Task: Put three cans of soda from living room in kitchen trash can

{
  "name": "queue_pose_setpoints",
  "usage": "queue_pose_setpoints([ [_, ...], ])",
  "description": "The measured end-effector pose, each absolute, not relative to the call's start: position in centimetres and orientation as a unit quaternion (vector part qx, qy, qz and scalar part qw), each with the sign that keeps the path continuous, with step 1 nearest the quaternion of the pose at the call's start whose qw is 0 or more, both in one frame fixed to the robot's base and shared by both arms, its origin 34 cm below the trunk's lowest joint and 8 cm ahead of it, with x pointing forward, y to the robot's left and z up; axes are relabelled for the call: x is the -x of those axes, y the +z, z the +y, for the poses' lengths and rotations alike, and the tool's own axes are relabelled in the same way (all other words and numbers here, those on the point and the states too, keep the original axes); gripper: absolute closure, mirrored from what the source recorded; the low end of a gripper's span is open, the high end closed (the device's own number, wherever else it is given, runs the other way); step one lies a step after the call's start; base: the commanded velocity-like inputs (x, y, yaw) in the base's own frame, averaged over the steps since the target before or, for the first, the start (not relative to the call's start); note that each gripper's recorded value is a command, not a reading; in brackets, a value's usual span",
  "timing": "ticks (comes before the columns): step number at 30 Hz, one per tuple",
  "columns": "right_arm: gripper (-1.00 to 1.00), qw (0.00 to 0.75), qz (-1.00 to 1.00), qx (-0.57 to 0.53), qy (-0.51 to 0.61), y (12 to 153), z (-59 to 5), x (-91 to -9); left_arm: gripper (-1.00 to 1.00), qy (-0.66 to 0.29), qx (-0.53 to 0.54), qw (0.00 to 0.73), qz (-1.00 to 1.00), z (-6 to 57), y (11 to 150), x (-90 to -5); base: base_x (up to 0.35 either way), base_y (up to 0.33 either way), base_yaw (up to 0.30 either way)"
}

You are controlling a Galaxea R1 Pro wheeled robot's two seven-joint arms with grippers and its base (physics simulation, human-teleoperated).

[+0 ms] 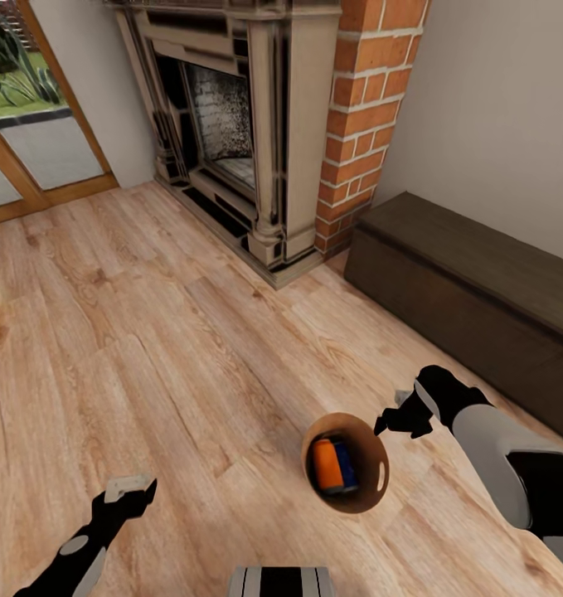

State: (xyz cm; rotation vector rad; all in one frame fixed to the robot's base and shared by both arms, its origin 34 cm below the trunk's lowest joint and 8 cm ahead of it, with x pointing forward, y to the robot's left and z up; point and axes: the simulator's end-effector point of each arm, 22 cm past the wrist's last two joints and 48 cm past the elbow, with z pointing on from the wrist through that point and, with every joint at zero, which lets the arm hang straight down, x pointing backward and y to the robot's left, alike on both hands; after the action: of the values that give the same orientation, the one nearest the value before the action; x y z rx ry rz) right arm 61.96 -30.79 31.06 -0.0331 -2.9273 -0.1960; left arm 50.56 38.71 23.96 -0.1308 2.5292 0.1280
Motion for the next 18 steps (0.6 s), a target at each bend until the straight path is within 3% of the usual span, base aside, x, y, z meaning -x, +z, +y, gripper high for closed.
queue_pose_setpoints([
  [18,-1.0,0.08,-0.996,-0.036,0.015,30.2,-34.1,-55.8,-1.0,0.06,0.048,0.245,0.966,38.8,25.5,-46.9,0.0,0.0,0.0],
])
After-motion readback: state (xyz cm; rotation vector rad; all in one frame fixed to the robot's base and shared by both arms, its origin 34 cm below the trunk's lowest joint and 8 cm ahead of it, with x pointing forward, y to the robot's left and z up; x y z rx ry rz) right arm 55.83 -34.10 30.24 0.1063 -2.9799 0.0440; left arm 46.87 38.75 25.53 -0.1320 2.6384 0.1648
